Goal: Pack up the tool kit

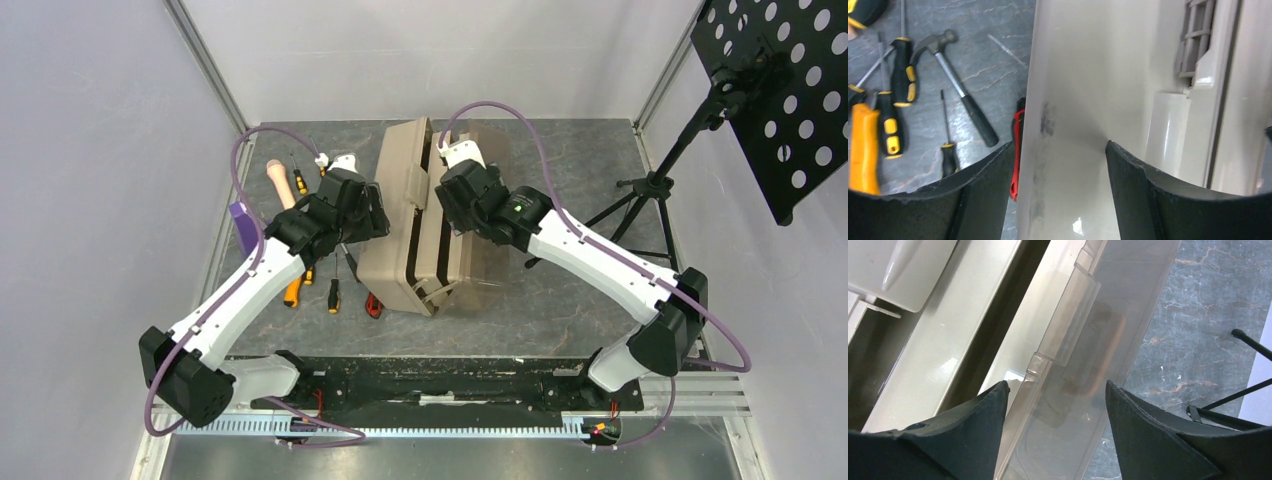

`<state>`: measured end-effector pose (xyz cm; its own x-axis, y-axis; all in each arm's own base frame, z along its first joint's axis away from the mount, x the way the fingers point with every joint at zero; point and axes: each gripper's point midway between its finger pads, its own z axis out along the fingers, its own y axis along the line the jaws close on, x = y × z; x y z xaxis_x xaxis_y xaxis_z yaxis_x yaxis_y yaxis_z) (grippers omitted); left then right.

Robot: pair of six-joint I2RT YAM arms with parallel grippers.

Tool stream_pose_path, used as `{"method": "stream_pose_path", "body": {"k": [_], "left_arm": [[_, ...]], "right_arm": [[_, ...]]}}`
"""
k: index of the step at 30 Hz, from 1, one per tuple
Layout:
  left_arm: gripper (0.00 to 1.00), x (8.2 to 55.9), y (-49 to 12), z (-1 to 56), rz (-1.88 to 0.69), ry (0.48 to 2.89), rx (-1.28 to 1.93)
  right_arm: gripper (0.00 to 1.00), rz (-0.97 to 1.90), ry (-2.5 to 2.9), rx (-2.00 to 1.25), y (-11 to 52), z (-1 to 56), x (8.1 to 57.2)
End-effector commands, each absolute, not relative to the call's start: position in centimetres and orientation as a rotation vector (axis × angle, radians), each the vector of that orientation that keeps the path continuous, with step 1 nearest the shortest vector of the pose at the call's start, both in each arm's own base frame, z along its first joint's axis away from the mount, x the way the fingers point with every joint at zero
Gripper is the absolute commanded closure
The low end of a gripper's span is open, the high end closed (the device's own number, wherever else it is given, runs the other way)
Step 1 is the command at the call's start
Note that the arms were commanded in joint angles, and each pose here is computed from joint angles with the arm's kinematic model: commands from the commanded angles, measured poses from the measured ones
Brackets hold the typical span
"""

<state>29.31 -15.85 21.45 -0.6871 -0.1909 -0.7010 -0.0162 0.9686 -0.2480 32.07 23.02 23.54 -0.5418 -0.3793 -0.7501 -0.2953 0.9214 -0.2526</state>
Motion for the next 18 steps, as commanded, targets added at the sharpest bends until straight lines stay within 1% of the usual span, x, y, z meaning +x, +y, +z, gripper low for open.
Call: {"method": "stream_pose_path", "body": {"k": [1,3,11,14,18], "left_arm": [[0.28,30.0,-16.5,21.9,-0.424,2.258,-0.237],[0.28,29.9,-16.2,21.8,-0.437,2.250,-0.259],[0.28,29.9,-15.9,20.1,-0.522,2.261,-0.334],[0.28,29.7,-16.8,19.4,-0.605,2.271,-0.356],[0.29,29.8,-17.4,19.5,-0.661,2.256,-0.378]], "right_arm": [[0.32,-0.290,2.166,-0.470,20.5,25.0,32.4],[0.36,-0.356,2.175,-0.484,20.0,24.7,32.6],[0.38,-0.519,2.174,-0.503,19.1,24.0,33.5],[0.40,-0.604,2.145,-0.507,18.9,24.5,34.0],[0.48,-0.694,2.100,-0.521,19.2,25.2,34.4]]}}
